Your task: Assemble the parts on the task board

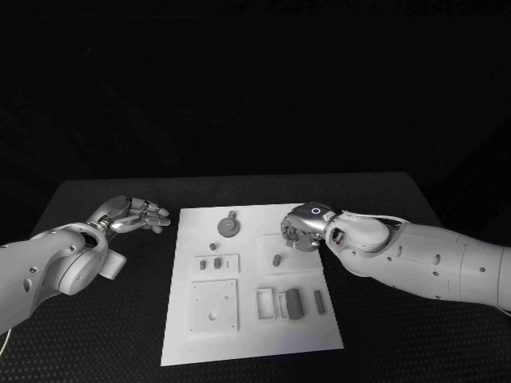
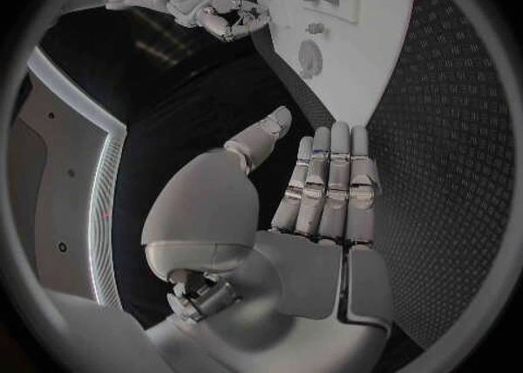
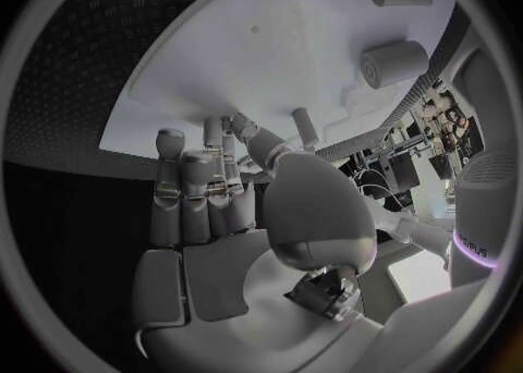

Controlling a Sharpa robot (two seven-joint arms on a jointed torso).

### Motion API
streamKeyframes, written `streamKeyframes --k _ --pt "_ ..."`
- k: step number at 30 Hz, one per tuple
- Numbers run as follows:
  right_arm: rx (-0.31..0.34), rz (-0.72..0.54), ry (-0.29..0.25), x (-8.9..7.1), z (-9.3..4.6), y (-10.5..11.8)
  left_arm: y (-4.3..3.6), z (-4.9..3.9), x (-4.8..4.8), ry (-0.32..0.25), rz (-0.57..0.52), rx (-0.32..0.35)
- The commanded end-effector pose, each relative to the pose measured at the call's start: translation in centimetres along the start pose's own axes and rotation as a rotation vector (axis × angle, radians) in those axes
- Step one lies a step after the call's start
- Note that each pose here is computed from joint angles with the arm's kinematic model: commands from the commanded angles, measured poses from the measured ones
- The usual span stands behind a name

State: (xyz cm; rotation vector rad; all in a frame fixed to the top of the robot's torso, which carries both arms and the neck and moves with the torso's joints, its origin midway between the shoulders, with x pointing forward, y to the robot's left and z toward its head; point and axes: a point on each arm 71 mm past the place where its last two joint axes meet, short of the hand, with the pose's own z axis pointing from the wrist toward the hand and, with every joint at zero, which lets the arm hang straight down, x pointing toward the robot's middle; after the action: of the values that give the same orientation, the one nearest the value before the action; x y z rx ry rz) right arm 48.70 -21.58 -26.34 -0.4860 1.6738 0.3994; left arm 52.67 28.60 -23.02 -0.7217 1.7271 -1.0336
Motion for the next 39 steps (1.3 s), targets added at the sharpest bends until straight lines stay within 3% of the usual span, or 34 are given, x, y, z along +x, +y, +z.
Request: streamKeyframes --k 1,16,39 --pt "0.008 -0.021 0.04 1.1 -0.3 0.1 -0.16 0.05 0.11 0.009 -0.009 0.009" --pt "0.005 -0.012 0.009 0.4 -0.4 0.3 -0.09 0.07 -0.03 0.004 -0.007 0.008" --pt "0.006 0.021 -0.04 -2.1 -0.1 0.2 -0.04 0.1 -0.09 0.002 -0.007 0.006"
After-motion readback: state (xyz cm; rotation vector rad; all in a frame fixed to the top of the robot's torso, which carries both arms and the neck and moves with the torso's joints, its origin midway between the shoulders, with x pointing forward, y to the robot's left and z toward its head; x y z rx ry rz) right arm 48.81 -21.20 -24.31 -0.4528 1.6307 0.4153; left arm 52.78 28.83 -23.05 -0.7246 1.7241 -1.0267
